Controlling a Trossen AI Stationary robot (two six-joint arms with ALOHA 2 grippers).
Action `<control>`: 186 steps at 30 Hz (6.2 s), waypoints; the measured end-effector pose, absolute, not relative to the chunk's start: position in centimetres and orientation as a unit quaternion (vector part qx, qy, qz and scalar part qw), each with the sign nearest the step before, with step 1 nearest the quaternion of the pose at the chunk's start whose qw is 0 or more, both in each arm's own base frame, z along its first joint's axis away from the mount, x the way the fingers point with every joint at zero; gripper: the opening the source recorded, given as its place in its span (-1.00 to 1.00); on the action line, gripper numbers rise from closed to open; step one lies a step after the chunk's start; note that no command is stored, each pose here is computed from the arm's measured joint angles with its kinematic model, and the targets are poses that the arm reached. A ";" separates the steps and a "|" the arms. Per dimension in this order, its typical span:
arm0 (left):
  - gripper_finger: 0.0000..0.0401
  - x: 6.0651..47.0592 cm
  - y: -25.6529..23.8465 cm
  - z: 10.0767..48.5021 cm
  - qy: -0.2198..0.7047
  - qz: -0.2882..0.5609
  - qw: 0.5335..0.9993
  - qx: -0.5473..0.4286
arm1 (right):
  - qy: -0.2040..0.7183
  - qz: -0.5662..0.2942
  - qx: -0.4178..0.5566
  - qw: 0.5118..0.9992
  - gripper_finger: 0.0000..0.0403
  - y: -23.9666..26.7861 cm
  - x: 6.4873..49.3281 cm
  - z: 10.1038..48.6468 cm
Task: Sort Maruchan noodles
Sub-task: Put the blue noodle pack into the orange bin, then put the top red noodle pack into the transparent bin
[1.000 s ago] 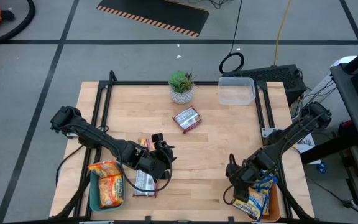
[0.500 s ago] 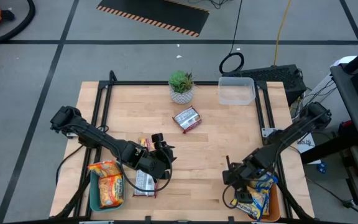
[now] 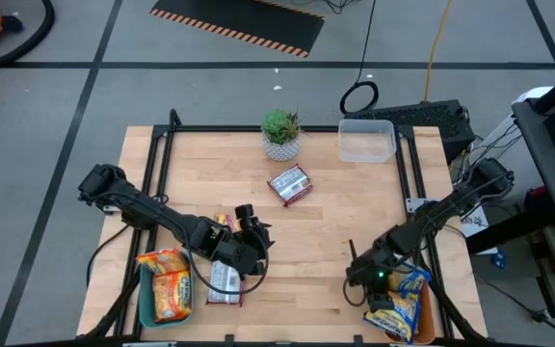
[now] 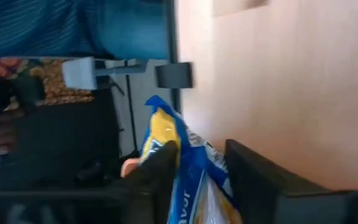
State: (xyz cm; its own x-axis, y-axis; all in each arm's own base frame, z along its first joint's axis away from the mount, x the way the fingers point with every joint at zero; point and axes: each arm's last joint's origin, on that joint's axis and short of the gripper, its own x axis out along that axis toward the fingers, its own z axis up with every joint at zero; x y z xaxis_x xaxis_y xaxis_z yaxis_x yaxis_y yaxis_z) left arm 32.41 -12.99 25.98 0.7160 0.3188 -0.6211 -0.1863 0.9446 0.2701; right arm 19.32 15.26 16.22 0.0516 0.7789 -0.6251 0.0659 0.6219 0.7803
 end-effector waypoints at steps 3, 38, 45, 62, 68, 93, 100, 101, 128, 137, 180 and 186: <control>0.06 32.4 -12.9 26.0 0.351 0.138 0.921 0.094 | 0.616 0.310 0.338 0.640 -0.65 15.5 19.6 16.6; 0.06 32.3 -13.3 26.0 0.351 0.132 0.923 0.091 | 0.719 0.169 0.376 0.559 -1.00 16.0 20.1 21.7; 0.06 32.3 -13.2 26.0 0.351 0.133 0.922 0.093 | 0.728 0.138 0.418 0.526 -1.00 16.2 19.6 22.7; 0.06 32.3 -13.3 26.0 0.351 0.132 0.922 0.094 | 0.743 -0.030 0.555 0.373 -1.00 19.1 16.4 26.3; 0.06 32.3 -13.3 26.0 0.351 0.132 0.922 0.093 | 0.756 -0.131 0.553 0.324 -1.00 18.6 15.6 25.5; 0.06 32.3 -13.3 25.9 0.354 0.131 0.921 0.099 | 0.442 -0.027 0.276 0.853 -1.00 15.7 19.4 24.0; 0.06 32.2 -13.2 25.9 0.360 0.125 0.917 0.120 | 0.294 -0.159 0.139 0.932 -1.00 12.3 22.0 24.9; 0.06 32.1 -13.2 25.8 0.365 0.124 0.914 0.125 | 0.293 -0.173 0.138 0.930 -1.00 11.6 22.4 24.9; 0.06 31.7 -9.9 24.8 0.444 0.174 0.872 0.113 | 0.300 -0.152 -0.038 0.941 -0.45 2.6 30.7 14.7; 0.06 31.2 -9.8 24.2 0.464 0.174 0.860 0.123 | 0.279 -0.139 -0.076 0.947 -0.08 2.9 32.5 10.5; 0.06 32.2 -5.2 24.1 0.482 0.220 0.840 0.118 | 0.309 -0.156 -0.269 0.899 -0.98 -0.5 33.9 8.0; 0.06 32.3 -4.9 24.1 0.484 0.219 0.838 0.124 | 0.317 -0.189 -0.305 0.878 -1.00 0.6 33.5 8.9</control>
State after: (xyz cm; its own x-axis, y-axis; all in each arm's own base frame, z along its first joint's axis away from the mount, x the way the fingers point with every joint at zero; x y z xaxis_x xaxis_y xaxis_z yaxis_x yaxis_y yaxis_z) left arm 32.28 -4.92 24.13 0.4353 0.4878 -0.7567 -0.2471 0.8729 0.4206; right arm 33.53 0.63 8.88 0.7268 -0.5258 -0.4419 0.1385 0.7423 -0.6555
